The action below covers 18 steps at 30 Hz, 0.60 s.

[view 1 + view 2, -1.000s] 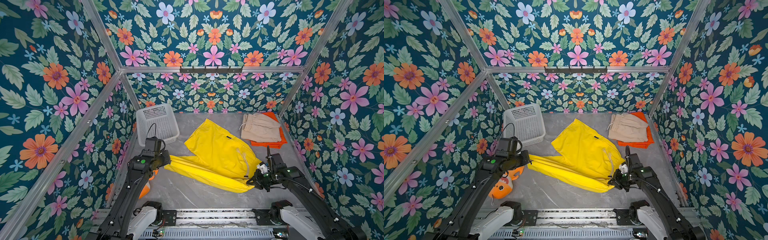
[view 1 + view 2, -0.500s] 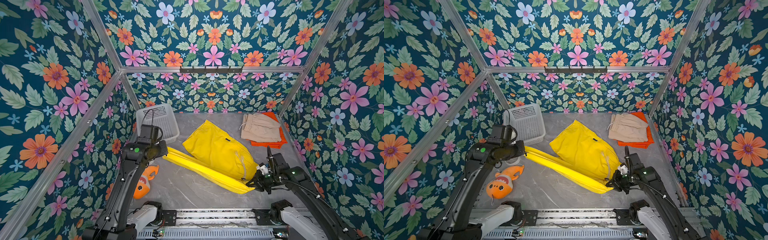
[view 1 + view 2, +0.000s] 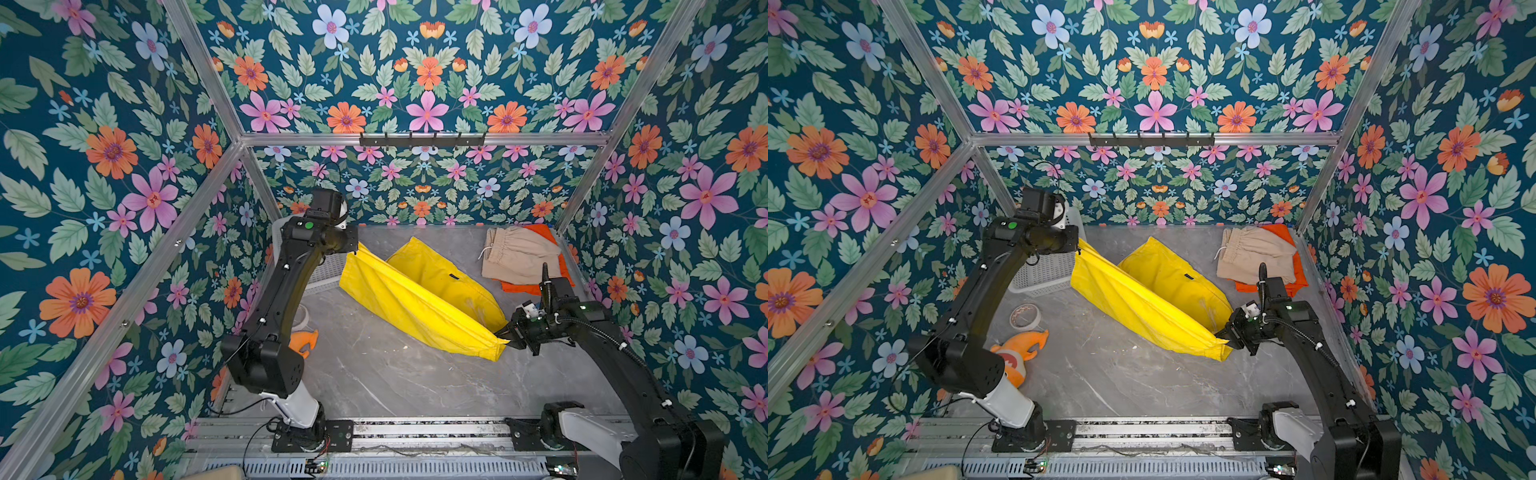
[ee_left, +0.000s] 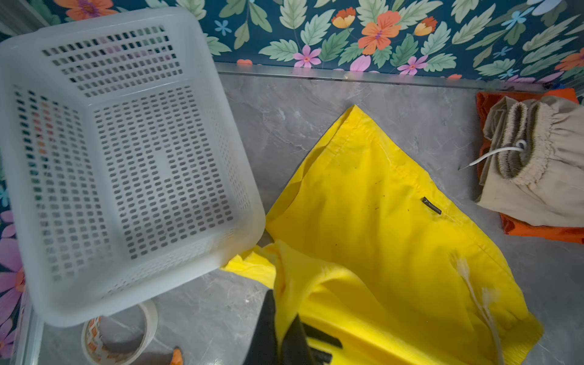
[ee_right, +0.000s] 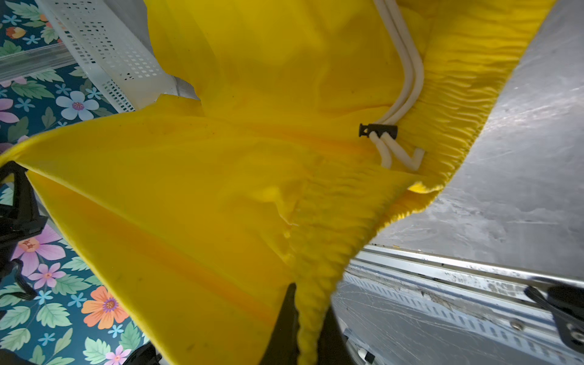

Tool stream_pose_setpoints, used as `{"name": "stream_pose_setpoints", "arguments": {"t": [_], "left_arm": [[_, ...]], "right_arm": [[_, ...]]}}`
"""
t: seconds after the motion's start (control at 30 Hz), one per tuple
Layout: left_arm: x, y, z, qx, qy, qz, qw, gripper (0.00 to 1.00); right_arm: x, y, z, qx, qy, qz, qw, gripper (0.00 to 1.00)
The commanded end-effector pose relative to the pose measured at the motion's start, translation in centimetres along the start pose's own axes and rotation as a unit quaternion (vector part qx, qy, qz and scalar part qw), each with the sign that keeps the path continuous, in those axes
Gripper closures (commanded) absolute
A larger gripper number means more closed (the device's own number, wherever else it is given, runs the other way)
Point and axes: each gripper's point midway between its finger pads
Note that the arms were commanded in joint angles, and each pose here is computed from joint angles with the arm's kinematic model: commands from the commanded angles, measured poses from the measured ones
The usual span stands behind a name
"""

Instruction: Fold and stack the shorts

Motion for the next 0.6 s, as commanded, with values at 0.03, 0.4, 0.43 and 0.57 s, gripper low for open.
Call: {"name": "stream_pose_setpoints", "arguments": {"t": [0.03, 0.4, 0.43, 0.57], "left_arm": [[0.2, 4.9, 2.0, -0.057, 0.03, 0.027, 0.998, 1.0], [-4.2, 7.1, 9.0, -0.045, 0.0, 0.061, 0.997, 1.0], [-4.6, 7.2, 9.6, -0.047, -0.003, 0.063, 0.997, 1.0], [-5.8, 7.9, 11.6, -0.062, -0.012, 0.063, 0.996, 1.0]], "right_arm": [[-1.9, -0.6, 1.1, 0.037, -0.017, 0.043, 0.998, 1.0], [-3.2, 0.8, 2.4, 0.08, 0.045, 0.146, 0.985, 1.0], [-3.2, 1.2, 2.2, 0.078, 0.05, 0.15, 0.984, 1.0], [-3.3, 2.5, 1.9, 0.08, 0.063, 0.167, 0.981, 1.0]]}}
Point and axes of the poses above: each gripper's point midway between its finger pads, its own z axis out along the fingers, its own x axis along the line the jaws close on, y = z × x, and after that the axes turned 8 degrees about z, right-handed
